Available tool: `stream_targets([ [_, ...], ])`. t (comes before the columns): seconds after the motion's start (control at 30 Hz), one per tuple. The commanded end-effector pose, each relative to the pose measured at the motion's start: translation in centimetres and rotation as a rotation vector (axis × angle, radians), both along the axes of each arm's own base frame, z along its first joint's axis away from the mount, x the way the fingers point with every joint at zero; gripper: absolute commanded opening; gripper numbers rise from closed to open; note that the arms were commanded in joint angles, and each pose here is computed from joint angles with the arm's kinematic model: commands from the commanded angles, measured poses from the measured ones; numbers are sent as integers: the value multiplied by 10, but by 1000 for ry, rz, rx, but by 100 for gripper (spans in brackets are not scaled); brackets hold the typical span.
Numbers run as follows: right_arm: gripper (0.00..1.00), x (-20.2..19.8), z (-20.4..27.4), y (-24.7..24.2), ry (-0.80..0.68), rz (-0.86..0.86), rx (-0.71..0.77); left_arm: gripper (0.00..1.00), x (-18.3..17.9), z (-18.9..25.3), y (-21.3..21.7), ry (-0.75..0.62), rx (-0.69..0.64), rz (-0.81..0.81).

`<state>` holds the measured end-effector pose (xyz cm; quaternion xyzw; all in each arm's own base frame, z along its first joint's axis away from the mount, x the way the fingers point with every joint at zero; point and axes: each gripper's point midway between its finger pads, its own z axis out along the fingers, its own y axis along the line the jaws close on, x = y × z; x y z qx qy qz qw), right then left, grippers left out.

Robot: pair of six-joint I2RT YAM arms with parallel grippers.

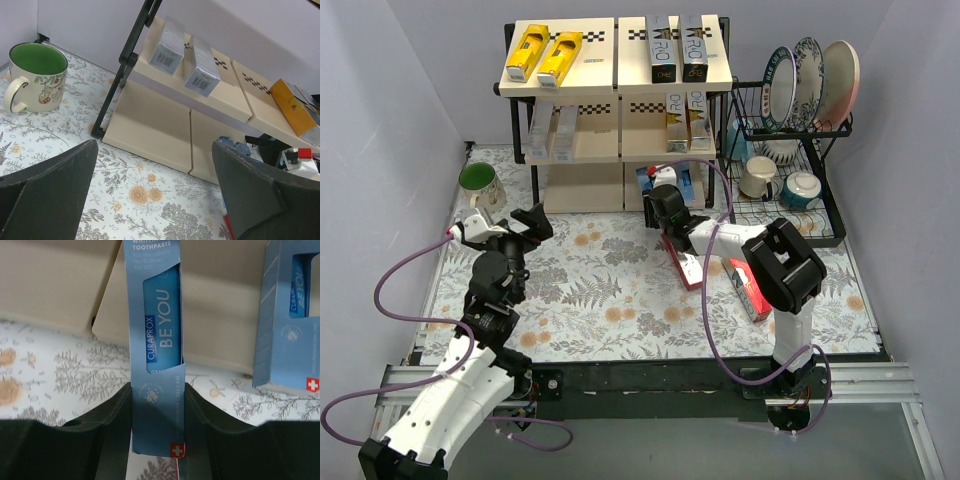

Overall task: Place and organize the toothpastes onto the shelf
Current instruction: Place the toothpaste on the shelf.

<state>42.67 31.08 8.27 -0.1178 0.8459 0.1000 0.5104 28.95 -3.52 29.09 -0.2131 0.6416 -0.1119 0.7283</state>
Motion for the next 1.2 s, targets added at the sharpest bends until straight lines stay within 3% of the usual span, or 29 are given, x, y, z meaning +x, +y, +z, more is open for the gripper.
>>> stream_targets([
  [0.0,22,40,44,10,-141,-106,132,98,-1,-1,5,-8,17,20],
  [0.3,38,59,39,-1,-160,-195,127,98,2,-8,3,12,26,16],
  [0.47,51,60,31,-3,-145,-189,121,98,3,-9,0,16,27,2],
  [0.53,62,60,29,-2,-139,-179,116,98,5,-12,-2,26,31,-3],
  [0.63,66,58,26,-1,-129,-168,114,98,6,-15,-4,38,33,-10],
  [0.87,67,44,28,-3,-114,-137,132,98,6,-14,-3,35,32,-10],
  [1.17,61,30,25,2,-104,-93,116,98,5,-13,-3,34,30,-11],
])
